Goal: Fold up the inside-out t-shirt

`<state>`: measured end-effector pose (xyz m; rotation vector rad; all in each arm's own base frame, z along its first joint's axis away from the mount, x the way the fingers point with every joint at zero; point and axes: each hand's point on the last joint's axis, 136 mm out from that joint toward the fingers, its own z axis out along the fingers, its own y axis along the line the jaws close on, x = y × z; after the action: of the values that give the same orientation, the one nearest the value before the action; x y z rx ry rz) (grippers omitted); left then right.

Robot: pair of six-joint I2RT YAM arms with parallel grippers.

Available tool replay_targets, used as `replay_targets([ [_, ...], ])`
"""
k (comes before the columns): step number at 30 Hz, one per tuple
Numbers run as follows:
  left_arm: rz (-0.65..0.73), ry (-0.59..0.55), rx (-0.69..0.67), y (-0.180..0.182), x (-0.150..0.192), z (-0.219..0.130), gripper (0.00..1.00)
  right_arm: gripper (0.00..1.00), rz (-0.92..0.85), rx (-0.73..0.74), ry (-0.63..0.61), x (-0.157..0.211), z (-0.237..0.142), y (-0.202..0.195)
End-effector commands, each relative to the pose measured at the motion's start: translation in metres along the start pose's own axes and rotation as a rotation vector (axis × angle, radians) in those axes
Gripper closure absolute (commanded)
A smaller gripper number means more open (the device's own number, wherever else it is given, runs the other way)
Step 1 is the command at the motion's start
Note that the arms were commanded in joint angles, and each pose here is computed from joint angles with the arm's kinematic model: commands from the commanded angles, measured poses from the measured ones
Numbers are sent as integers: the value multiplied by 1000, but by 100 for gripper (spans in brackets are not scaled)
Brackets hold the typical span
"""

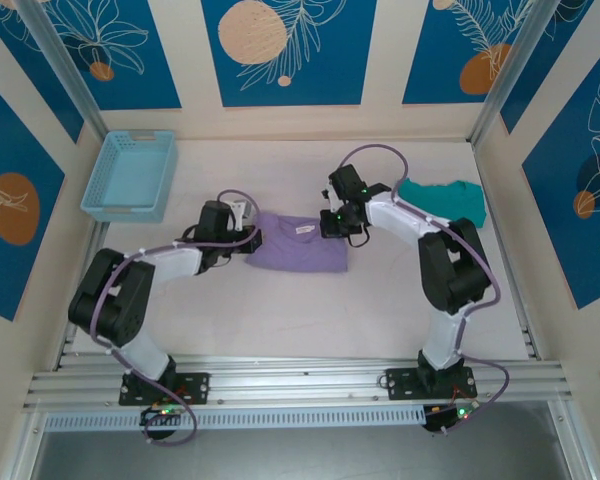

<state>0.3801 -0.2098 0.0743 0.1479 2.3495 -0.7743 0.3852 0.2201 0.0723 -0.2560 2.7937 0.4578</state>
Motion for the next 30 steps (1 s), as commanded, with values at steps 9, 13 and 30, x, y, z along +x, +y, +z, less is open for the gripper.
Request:
replay_targets([
  [9, -48, -117, -121, 37, -41, 31, 71, 57, 27, 183, -37, -60, 7, -51],
  [13, -66, -77, -176, 43, -33, 21, 56, 45, 62, 169, -54, -52, -13, -58],
  [30, -134, 158, -139, 35, 1, 28, 57, 21, 310, -169, 154, -2, 28, -29],
])
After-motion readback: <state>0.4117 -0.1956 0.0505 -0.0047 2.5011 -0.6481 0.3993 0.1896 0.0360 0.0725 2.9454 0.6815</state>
